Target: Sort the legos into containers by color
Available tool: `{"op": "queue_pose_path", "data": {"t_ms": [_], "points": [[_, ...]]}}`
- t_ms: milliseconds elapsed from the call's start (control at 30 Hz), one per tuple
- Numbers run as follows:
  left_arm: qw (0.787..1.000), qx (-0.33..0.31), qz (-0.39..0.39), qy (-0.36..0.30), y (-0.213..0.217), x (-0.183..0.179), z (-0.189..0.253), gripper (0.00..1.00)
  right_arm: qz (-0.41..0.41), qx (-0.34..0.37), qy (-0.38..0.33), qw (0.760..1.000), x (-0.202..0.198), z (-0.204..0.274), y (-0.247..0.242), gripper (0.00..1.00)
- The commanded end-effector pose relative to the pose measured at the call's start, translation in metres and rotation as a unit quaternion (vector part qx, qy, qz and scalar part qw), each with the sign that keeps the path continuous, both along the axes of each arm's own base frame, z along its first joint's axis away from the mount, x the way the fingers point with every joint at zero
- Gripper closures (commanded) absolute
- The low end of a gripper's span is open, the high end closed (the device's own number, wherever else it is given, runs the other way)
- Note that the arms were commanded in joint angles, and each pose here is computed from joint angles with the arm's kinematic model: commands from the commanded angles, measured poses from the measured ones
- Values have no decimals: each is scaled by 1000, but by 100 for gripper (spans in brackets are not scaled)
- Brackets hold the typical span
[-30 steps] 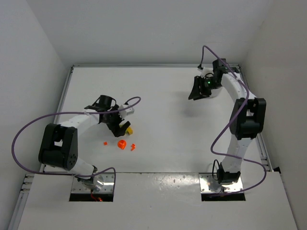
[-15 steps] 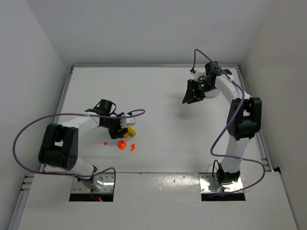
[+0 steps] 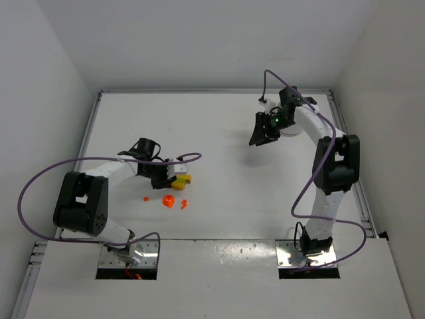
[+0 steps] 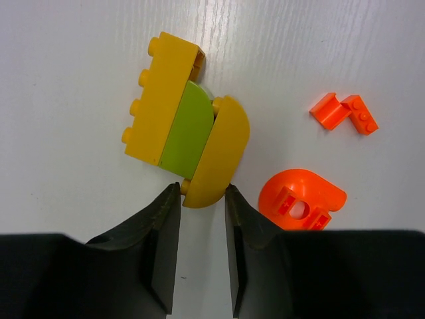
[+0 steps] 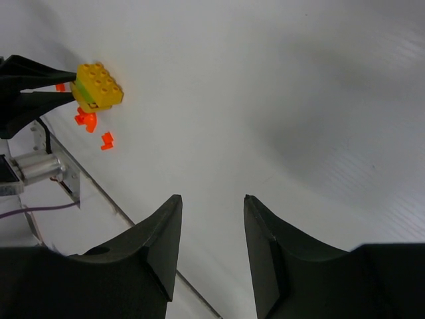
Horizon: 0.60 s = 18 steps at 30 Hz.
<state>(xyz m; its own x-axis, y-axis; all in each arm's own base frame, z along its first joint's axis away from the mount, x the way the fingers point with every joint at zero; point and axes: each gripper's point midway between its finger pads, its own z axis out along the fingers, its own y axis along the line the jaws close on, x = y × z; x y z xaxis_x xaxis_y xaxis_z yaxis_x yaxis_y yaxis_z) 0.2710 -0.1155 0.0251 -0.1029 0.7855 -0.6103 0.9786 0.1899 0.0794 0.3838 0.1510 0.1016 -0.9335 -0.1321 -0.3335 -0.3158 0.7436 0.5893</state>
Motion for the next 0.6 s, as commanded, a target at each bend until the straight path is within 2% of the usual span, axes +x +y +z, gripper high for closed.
{"op": "queue_pose_path", "data": {"t_ms": [0,267,433,567], "points": [[1000,-21,-14,-13,-6,1,10,83,12,38,-8,999,0,4,17,57],[999,-36,-10,-28,-10,4,25,92,41,182,82,979,-24,7,80,53],[997,-56,-15,-45,-23,5,43,97,82,193,122,970,-46,-5,121,47],[997,-74,-7,-31,-31,2,47,100,138,133,71,979,-57,-18,136,47]]}}
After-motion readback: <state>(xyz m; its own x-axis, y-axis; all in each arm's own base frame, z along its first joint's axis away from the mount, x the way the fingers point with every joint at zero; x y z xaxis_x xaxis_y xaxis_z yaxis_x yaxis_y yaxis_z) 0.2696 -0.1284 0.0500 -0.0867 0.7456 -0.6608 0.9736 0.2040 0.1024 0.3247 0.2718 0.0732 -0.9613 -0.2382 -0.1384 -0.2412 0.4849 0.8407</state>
